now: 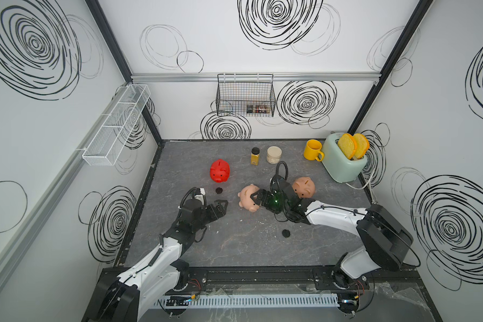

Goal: Open piggy banks
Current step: Pick up the piggy bank from the center of the board, then place the piggy bank at the center of the board.

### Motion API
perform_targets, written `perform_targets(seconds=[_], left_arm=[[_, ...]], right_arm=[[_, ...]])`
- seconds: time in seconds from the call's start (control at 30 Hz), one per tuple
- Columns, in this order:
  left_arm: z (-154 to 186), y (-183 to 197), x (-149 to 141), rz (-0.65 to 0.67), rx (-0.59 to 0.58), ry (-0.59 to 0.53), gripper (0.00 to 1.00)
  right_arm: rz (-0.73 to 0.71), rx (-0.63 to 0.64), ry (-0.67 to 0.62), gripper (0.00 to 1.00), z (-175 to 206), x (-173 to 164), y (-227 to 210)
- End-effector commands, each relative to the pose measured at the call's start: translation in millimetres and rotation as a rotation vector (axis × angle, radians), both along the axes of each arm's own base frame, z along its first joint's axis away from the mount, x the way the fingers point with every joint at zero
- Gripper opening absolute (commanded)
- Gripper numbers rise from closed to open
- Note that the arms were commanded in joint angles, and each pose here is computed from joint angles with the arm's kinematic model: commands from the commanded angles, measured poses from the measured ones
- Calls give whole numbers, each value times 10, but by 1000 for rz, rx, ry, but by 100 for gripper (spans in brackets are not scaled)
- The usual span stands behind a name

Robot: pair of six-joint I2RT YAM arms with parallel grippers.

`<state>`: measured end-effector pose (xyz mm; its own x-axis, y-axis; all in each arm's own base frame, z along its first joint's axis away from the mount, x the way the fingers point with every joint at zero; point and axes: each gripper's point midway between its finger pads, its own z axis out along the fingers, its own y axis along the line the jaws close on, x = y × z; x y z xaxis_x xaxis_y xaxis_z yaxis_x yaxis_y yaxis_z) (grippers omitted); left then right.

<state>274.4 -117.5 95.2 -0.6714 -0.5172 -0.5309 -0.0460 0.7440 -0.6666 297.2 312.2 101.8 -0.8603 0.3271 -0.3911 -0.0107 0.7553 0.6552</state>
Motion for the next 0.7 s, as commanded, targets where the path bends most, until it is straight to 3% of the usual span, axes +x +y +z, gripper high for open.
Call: perform_targets(seconds=[0.0, 0.23, 0.5, 0.67], left_arm=[[33, 150, 41, 56, 55, 33, 96], [-5, 301, 22, 160, 49, 165, 96], [497, 233, 43, 64, 22, 27, 96], [591, 253, 14, 42, 18, 10, 96]], right_arm=[[-34, -298, 24, 73, -305, 42, -292], [-74, -506, 11, 73, -343, 357, -275], [-103, -618, 0, 74, -321, 690, -136], [-113, -656, -12, 74, -301, 905, -6]])
